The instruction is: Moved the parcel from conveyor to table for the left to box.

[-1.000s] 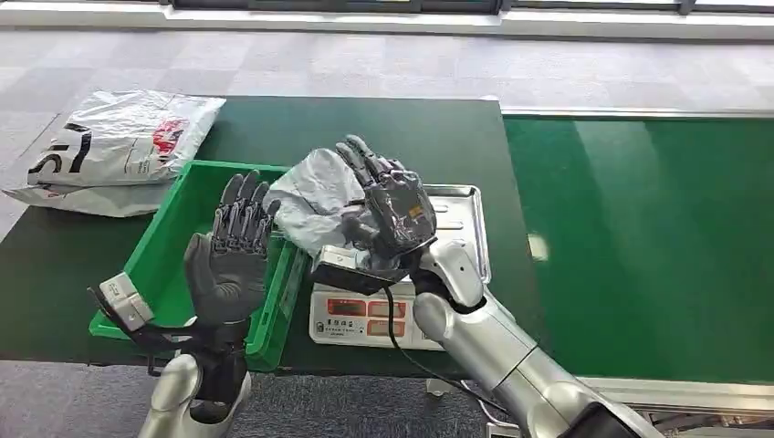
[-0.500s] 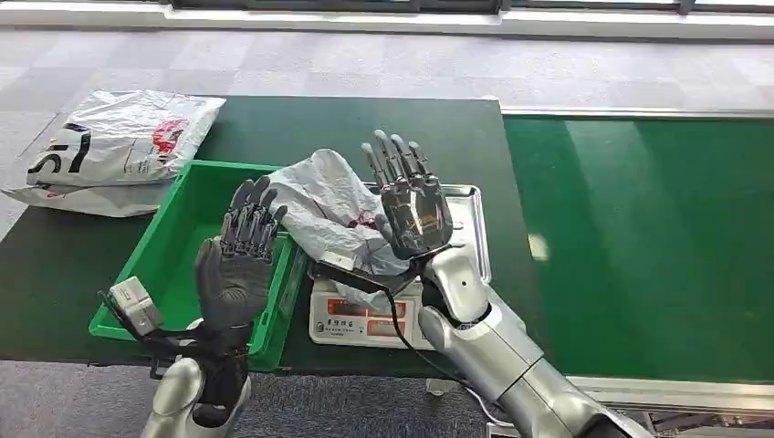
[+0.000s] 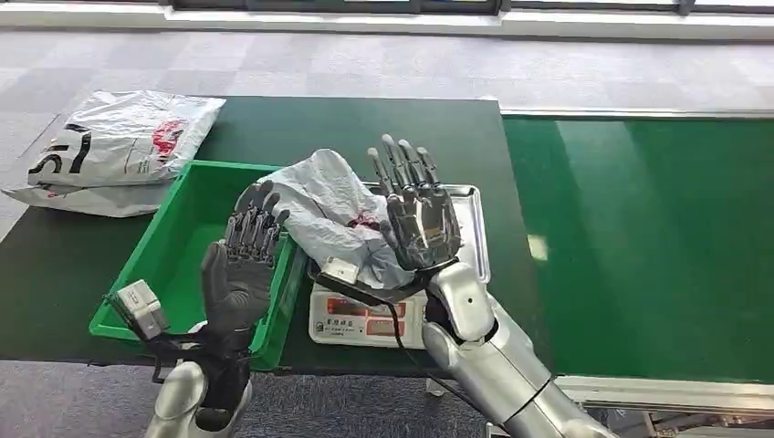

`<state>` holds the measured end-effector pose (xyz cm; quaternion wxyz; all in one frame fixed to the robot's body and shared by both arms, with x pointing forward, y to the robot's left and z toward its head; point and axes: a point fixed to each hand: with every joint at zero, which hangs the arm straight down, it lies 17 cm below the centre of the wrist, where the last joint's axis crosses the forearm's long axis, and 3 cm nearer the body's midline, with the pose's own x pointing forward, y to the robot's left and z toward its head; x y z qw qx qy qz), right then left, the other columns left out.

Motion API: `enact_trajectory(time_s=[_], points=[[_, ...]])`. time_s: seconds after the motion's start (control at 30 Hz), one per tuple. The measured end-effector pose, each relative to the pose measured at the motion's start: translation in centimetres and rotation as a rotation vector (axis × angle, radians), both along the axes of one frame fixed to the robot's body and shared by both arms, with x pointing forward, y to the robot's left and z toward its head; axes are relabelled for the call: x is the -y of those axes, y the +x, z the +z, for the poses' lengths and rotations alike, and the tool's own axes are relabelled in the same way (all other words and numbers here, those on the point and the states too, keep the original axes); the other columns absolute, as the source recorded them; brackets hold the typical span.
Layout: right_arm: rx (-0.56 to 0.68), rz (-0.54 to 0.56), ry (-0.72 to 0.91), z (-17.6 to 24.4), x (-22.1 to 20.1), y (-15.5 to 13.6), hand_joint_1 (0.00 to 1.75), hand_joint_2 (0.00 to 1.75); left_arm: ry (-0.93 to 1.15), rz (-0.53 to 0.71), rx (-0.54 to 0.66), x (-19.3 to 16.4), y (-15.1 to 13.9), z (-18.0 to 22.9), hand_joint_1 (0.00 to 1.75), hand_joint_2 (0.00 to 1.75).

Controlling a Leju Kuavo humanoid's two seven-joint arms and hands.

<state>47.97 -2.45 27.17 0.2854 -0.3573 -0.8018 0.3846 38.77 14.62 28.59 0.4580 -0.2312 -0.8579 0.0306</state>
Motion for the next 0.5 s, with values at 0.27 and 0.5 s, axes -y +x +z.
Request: enact_trajectory(time_s=[0.27, 0.5], points=[[0.268, 0.138, 0.514, 7.1, 8.9, -10.6, 0.00, 1.75, 0.384, 0.551, 0.021, -4.7, 1.3, -1.4, 0.00, 0.00], [0.341, 0.143, 0.561, 8.9, 11.2, -14.1, 0.00, 1.75, 0.407, 0.598, 0.033, -5.1, 1.4, -1.1, 0.00, 0.00]])
